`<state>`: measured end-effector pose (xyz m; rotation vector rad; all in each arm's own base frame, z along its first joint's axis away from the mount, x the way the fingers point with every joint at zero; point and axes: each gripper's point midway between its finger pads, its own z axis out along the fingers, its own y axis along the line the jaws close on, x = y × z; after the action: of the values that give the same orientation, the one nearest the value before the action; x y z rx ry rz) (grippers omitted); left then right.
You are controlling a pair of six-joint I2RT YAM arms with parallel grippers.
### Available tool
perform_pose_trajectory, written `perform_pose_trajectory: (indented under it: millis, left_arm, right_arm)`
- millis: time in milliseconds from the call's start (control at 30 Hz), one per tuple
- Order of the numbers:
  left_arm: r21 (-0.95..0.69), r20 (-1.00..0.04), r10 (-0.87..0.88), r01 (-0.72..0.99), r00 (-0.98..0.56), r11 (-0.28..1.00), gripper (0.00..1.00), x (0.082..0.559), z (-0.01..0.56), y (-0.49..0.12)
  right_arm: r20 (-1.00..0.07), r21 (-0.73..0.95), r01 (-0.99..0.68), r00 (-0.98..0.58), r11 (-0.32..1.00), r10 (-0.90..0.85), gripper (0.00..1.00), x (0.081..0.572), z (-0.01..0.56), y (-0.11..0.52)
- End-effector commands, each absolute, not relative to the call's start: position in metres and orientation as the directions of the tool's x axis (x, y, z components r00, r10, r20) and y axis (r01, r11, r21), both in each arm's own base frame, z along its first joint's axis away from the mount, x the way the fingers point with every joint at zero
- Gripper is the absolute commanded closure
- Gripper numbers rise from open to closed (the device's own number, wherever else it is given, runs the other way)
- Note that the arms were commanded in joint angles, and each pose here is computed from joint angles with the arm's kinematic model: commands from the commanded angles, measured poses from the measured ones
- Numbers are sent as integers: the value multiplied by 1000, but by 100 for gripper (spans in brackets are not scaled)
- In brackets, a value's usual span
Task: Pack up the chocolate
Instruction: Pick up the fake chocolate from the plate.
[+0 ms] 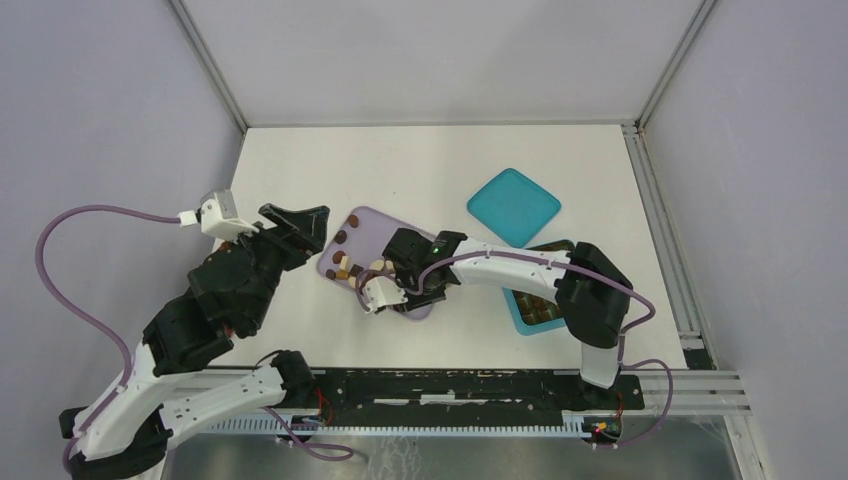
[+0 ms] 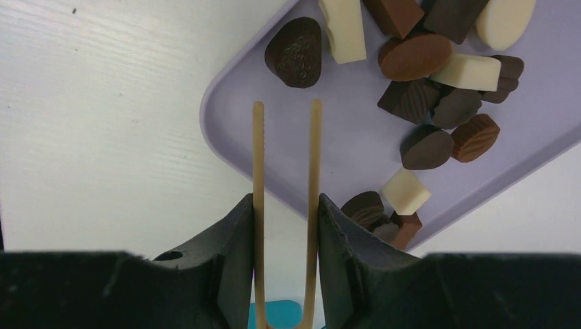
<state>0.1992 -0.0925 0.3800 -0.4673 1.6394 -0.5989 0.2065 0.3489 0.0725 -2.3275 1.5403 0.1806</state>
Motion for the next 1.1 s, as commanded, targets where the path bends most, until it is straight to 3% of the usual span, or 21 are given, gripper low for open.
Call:
perform_pose_trajectory:
  millis: [0, 1067]
  left_arm:
    - [-653, -752, -645, 21, -138, 757, 22, 199, 381, -89]
    - [-669, -737, -661, 11, -139, 743, 22, 198, 374, -88]
  right_arm:
    - [-227, -267, -898, 412, -351, -882, 60, 220, 74, 353]
    - [-129, -209, -889, 437, -406, -890, 55, 222, 44, 366]
